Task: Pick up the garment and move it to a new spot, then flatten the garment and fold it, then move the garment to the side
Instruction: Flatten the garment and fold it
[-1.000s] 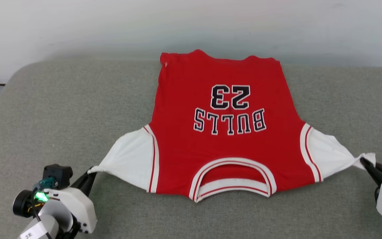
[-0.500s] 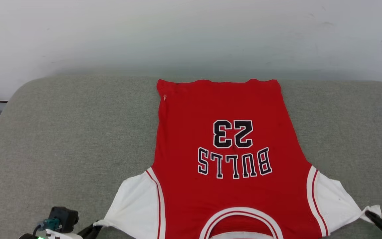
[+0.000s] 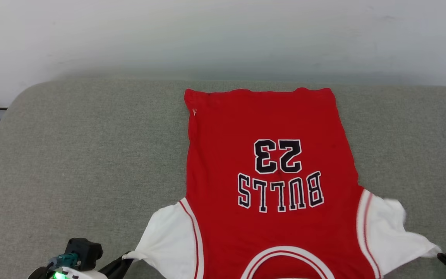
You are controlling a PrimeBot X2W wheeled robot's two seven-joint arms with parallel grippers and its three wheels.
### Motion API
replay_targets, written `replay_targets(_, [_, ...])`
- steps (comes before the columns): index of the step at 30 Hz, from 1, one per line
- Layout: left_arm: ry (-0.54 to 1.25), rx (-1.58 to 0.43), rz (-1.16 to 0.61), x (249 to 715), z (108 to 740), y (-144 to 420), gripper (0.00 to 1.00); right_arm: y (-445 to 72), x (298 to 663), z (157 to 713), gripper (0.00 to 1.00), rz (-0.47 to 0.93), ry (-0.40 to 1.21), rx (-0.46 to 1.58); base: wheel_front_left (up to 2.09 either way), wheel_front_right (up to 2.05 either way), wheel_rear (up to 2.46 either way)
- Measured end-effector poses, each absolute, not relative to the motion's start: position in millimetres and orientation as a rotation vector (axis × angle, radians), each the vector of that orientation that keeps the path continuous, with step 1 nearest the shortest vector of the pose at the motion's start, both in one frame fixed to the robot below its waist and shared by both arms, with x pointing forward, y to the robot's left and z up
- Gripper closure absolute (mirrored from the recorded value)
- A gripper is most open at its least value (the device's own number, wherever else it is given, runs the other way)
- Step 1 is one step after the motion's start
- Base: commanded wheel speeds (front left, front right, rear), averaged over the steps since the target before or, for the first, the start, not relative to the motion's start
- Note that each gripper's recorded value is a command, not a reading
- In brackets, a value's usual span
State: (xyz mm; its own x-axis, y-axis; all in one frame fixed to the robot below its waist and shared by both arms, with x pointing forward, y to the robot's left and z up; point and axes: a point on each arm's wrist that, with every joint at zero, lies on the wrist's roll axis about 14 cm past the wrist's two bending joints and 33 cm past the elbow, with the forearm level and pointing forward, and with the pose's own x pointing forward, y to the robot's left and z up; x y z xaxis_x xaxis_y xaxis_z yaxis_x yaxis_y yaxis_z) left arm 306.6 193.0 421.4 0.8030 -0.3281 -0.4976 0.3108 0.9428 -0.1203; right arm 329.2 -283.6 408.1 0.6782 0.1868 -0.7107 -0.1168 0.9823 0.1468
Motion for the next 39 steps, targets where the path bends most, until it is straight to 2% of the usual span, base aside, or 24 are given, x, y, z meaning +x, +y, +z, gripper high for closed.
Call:
replay_targets(3, [0.54,-0.034,-0.377,311,426,184,1.0,-281,331,404,0.0,0.177,0.859,0.105,0.0,0.0,0.0])
replay_targets(6, [0.562,-0.039,-0.408,314,427,175,1.0,-286,349,416,0.0,0.169,0.84,0.11,0.0,0.0,0.0])
replay_targets(10, [0.553,-0.032,-0.435,327,435,166,1.0,-292,396,451,0.0,0.169,0.753,0.086,0.0,0.0,0.0])
replay_targets(14, [0.584,-0.048,-0.458,333,433,158,1.0,-281,439,471,0.0,0.199,0.742,0.053,0.0,0.0,0.0])
replay_targets(18, [0.603,-0.043,-0.486,340,432,149,1.0,-249,471,461,0.0,0.265,0.858,0.041,0.0,0.0,0.0])
replay_targets(24, [0.605,-0.062,-0.489,353,428,142,1.0,-207,540,460,0.0,0.311,0.917,-0.008,0.0,0.0,0.0])
replay_targets(31, [0.626,-0.075,-0.463,361,416,144,1.0,-188,607,441,0.0,0.25,0.992,-0.083,0.0,0.0,0.0])
replay_targets(39, [0.662,-0.106,-0.404,354,403,150,1.0,-158,649,405,0.0,0.233,1.063,-0.036,0.0,0.0,0.0])
